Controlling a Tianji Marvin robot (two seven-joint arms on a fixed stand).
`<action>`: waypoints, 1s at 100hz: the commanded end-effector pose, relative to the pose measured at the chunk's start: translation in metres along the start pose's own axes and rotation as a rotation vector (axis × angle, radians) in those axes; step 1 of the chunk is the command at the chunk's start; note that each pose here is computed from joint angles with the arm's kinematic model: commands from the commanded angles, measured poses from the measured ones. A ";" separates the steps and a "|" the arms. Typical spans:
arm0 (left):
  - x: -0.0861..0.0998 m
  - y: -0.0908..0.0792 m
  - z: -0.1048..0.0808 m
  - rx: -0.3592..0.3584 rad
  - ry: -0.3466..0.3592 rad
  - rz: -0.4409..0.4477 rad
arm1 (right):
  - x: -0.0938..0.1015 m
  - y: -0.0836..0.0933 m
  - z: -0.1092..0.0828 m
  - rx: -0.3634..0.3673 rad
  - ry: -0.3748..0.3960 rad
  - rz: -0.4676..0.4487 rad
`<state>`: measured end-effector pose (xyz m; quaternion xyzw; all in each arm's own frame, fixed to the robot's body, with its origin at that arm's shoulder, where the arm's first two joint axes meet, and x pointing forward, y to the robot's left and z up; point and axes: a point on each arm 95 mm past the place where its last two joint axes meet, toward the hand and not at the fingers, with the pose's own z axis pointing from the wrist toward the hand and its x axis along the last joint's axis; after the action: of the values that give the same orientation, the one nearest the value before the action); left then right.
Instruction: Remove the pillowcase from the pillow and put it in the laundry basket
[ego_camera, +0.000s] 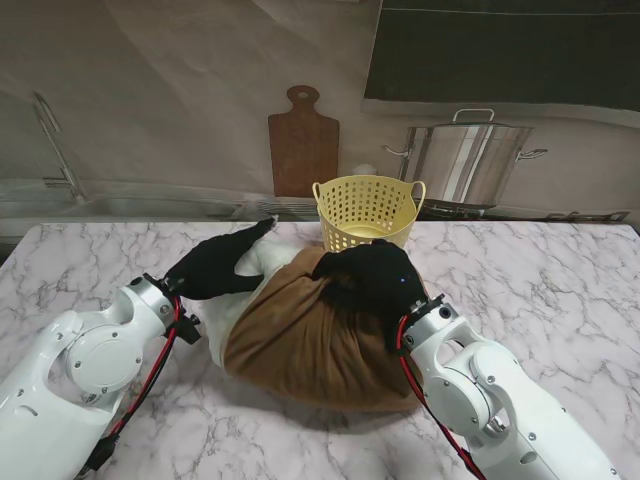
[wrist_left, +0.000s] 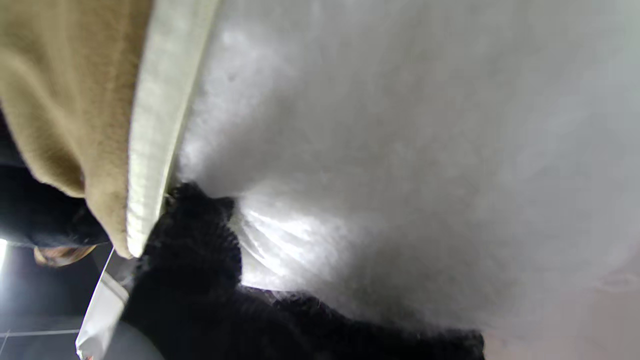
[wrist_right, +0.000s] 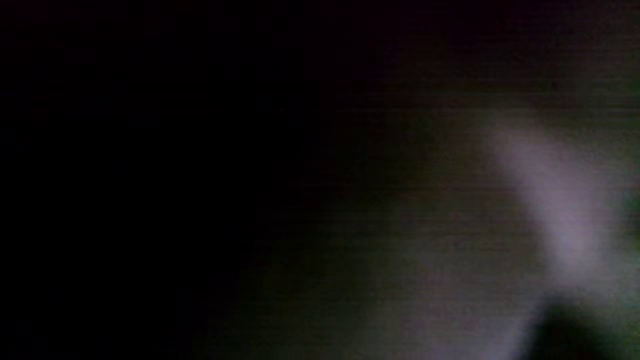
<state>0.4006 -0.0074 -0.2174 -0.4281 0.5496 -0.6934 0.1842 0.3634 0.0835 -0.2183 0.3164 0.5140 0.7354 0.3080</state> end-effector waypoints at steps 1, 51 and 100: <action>0.010 0.006 0.000 -0.015 0.036 -0.013 | -0.001 -0.012 -0.005 0.031 -0.012 0.010; 0.003 0.028 0.005 -0.012 0.013 0.009 | -0.011 -0.009 -0.018 0.037 -0.040 -0.047; -0.019 0.030 0.001 -0.062 -0.069 0.082 | -0.044 0.012 -0.073 0.046 -0.183 -0.203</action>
<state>0.4005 -0.0192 -0.2310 -0.4028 0.5698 -0.6837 0.2136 0.3314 0.0216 -0.2195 0.3154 0.5235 0.6809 0.4035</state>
